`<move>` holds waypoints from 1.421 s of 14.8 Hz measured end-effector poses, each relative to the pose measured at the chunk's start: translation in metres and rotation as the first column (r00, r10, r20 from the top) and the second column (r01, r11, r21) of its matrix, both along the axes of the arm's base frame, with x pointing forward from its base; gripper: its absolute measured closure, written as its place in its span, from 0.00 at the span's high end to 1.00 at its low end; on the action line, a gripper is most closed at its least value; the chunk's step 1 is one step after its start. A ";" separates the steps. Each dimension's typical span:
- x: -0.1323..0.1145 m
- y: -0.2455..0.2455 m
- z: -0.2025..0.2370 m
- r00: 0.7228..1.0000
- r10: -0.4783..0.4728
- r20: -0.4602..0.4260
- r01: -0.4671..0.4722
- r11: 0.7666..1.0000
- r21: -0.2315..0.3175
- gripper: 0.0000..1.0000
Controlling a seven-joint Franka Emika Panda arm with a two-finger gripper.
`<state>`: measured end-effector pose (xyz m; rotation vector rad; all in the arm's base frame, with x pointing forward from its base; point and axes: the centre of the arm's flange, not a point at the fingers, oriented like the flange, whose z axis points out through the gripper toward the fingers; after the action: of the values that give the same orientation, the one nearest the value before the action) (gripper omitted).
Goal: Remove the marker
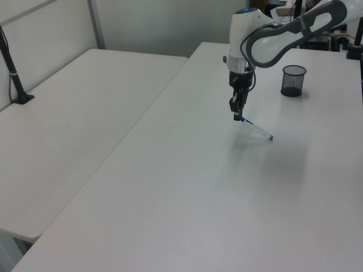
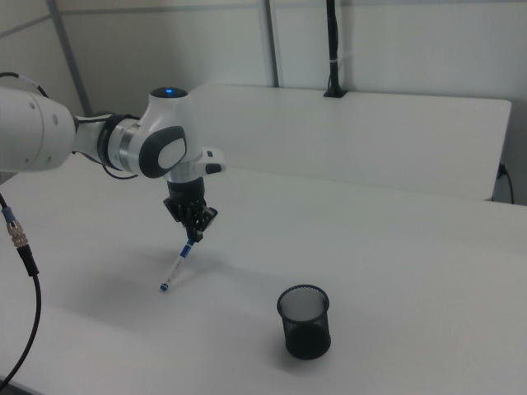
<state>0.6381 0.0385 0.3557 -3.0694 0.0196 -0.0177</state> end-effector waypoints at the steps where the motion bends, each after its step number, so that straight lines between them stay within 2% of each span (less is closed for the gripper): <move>1: 0.001 0.000 -0.003 1.000 -0.002 0.006 0.002 1.000 -0.001 0.18; 2: 0.002 0.000 -0.004 1.000 -0.004 0.013 0.004 1.000 -0.001 0.22; 4: 0.003 0.000 -0.003 1.000 -0.014 0.020 0.014 1.000 0.000 0.39; 7: 0.004 0.000 -0.002 0.999 -0.040 0.021 0.040 0.999 0.001 0.70; 8: 0.004 0.000 -0.001 0.999 -0.044 0.024 0.044 0.999 0.001 0.86; 10: 0.005 -0.001 0.006 0.998 -0.046 0.036 0.046 0.999 0.002 1.00; 12: 0.005 -0.005 0.035 0.997 -0.051 0.063 0.051 0.999 0.005 1.00; 14: -0.007 -0.017 0.077 0.997 -0.066 0.042 0.066 0.998 0.005 1.00; 17: -0.032 -0.043 0.145 0.994 -0.100 0.044 0.100 0.995 0.006 1.00; 21: -0.065 -0.063 0.207 0.990 -0.130 0.056 0.129 0.992 0.007 1.00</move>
<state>0.5735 -0.0246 0.5624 -3.0566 0.2155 -0.1108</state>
